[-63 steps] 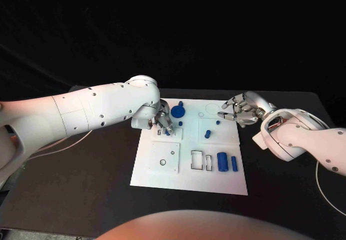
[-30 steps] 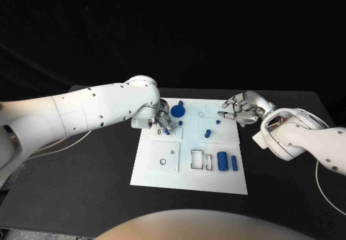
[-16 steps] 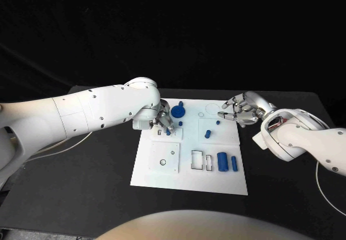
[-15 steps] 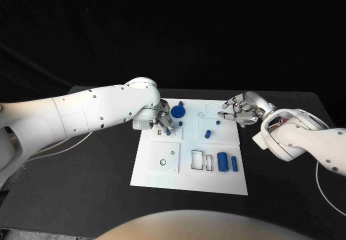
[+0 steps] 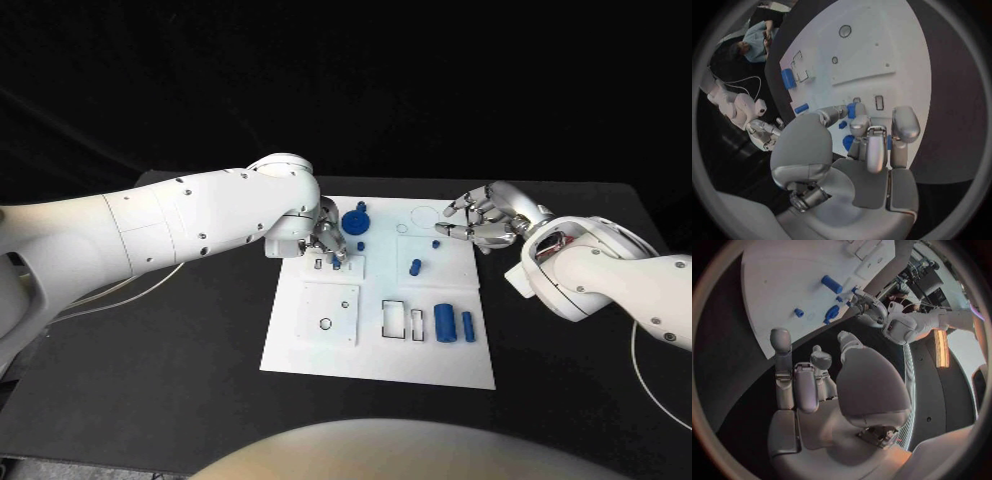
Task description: Assemble the parts on the task board
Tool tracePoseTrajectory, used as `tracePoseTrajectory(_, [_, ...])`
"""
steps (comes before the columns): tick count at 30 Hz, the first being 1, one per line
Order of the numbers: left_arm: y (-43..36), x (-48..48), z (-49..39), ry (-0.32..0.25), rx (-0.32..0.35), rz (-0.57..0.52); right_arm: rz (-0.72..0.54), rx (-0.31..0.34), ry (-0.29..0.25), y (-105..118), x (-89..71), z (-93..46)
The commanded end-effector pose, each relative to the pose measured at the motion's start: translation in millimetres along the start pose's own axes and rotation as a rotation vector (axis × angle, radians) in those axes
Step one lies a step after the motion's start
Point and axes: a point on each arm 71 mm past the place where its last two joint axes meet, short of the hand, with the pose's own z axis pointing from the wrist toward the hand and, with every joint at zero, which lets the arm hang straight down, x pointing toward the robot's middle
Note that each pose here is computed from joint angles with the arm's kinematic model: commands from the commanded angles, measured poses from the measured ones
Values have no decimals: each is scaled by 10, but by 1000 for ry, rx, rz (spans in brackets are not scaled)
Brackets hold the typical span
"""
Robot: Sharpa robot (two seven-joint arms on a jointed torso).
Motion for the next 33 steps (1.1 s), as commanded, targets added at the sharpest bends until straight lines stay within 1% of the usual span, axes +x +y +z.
tracePoseTrajectory(1, [8,41,11,27,-8,30,-10,-9,4,10,4,-2])
tracePoseTrajectory(13, [9,85,2,54,-4,49,-11,-9,4,9,3,-3])
tracePoseTrajectory(25, [-1,89,0,43,1,37,-11,-10,4,12,6,1])
tracePoseTrajectory(33, [26,68,8,37,-3,21,-11,-11,4,13,7,3])
